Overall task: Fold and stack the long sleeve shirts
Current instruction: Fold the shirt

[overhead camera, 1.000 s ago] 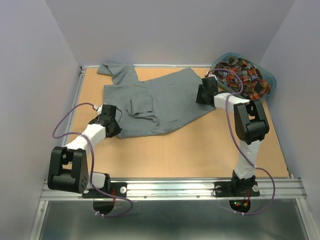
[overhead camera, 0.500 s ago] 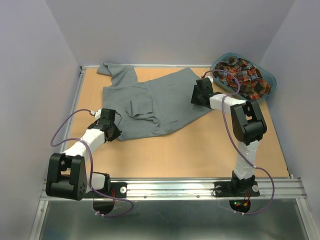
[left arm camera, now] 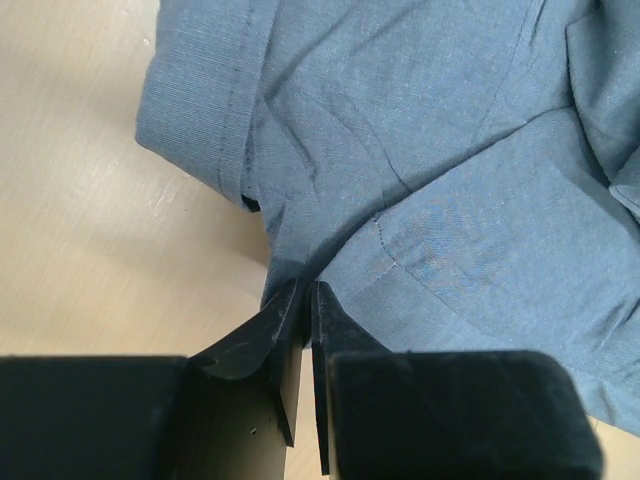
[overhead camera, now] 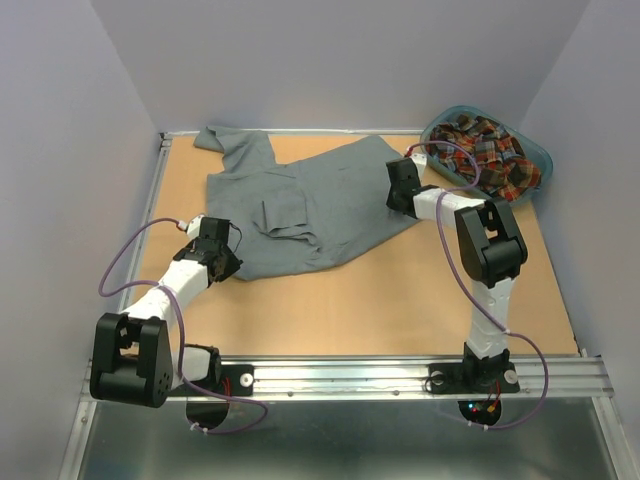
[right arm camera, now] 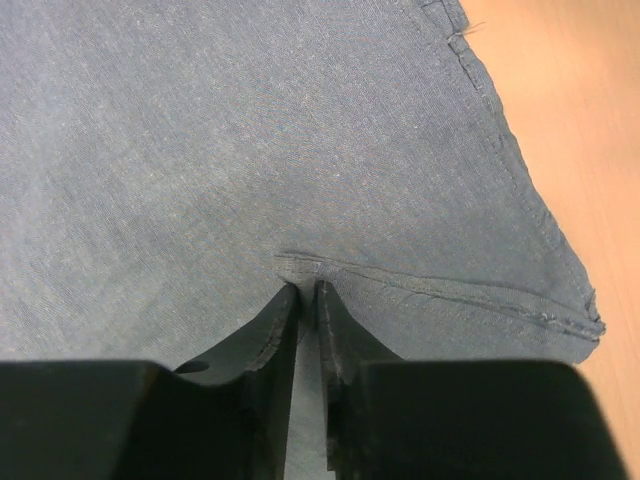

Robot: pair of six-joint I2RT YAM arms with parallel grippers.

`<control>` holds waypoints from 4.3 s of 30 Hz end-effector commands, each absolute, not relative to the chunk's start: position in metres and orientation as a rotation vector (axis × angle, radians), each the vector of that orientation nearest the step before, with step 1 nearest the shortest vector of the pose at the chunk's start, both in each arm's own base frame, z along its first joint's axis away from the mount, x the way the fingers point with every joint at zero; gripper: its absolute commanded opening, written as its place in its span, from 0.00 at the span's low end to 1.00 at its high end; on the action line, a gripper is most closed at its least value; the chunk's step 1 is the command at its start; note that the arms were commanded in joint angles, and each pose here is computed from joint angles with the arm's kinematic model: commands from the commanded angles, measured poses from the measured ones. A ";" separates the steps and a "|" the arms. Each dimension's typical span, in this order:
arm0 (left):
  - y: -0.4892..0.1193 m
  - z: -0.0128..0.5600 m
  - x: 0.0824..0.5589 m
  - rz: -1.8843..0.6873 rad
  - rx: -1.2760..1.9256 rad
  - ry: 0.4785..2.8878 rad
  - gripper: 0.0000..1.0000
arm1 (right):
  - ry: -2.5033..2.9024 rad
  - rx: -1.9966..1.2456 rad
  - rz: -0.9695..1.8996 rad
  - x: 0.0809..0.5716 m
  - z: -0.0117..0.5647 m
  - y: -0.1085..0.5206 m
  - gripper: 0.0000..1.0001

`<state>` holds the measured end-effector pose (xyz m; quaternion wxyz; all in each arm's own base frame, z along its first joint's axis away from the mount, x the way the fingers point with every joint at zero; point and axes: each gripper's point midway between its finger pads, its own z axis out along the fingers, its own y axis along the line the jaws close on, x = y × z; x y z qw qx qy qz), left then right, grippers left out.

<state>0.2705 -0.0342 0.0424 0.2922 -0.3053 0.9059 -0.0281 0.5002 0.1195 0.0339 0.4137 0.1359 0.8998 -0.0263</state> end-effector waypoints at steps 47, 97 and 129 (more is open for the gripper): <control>-0.099 0.078 0.295 -0.320 -0.492 2.401 0.64 | 2.142 0.314 0.081 0.492 0.129 0.091 0.52; -0.016 0.055 0.265 0.105 -0.714 2.402 0.08 | 2.291 -0.140 0.089 0.502 0.069 0.096 0.47; 0.025 0.079 0.309 0.223 -0.658 2.327 0.08 | 2.393 -0.474 0.665 0.399 0.043 0.147 0.32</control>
